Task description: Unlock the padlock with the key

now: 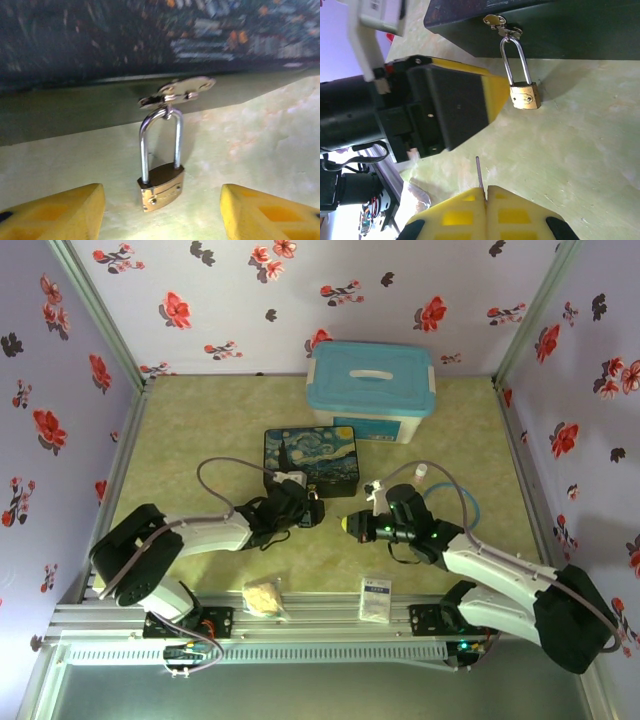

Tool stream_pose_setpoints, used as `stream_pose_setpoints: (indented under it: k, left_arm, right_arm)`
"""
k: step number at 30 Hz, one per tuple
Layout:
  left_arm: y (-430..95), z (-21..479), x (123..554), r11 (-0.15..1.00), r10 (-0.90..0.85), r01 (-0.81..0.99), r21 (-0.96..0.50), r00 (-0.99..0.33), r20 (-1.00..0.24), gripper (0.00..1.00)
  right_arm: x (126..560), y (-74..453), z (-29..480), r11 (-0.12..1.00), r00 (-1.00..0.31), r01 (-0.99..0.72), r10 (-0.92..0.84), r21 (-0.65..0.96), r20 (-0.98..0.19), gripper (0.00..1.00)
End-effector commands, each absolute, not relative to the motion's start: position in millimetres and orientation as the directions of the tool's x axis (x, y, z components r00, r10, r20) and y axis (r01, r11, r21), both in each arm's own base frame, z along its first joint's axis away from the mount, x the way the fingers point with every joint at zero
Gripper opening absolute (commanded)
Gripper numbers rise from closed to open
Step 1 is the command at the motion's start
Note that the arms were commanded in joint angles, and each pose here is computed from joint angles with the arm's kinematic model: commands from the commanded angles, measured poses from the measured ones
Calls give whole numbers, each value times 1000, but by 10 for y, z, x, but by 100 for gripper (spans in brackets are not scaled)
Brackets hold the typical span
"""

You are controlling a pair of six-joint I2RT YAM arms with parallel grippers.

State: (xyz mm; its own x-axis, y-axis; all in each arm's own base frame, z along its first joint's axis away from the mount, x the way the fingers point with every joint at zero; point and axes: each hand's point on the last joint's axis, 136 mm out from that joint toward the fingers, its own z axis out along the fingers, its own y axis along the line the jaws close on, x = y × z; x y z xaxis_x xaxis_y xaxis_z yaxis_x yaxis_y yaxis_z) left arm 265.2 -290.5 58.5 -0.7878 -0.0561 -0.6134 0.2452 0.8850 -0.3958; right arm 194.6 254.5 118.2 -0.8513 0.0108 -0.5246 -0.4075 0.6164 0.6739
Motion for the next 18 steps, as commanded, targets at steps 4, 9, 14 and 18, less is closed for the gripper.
stream_pose_setpoints:
  k: [4,9,14,18]
  left_arm:
    - [-2967,516,2777,884,-75,249,-395,-761,-645,57]
    - [-3050,442,2788,881,-72,262,-393,-748,-660,53]
    - [-2991,281,2782,907,-70,222,-359,-760,-646,50]
    - [-3014,213,2777,899,-93,214,-382,-759,-645,40]
  right_arm:
    - [1936,2462,1127,635,-840,-411,15,654,-542,0]
    - [1935,2451,1091,644,-843,-407,9,648,-538,0]
    - [1941,2460,1073,644,-846,-404,8,650,-534,0]
    - [1950,2464,1047,646,-847,-400,10,650,-531,0]
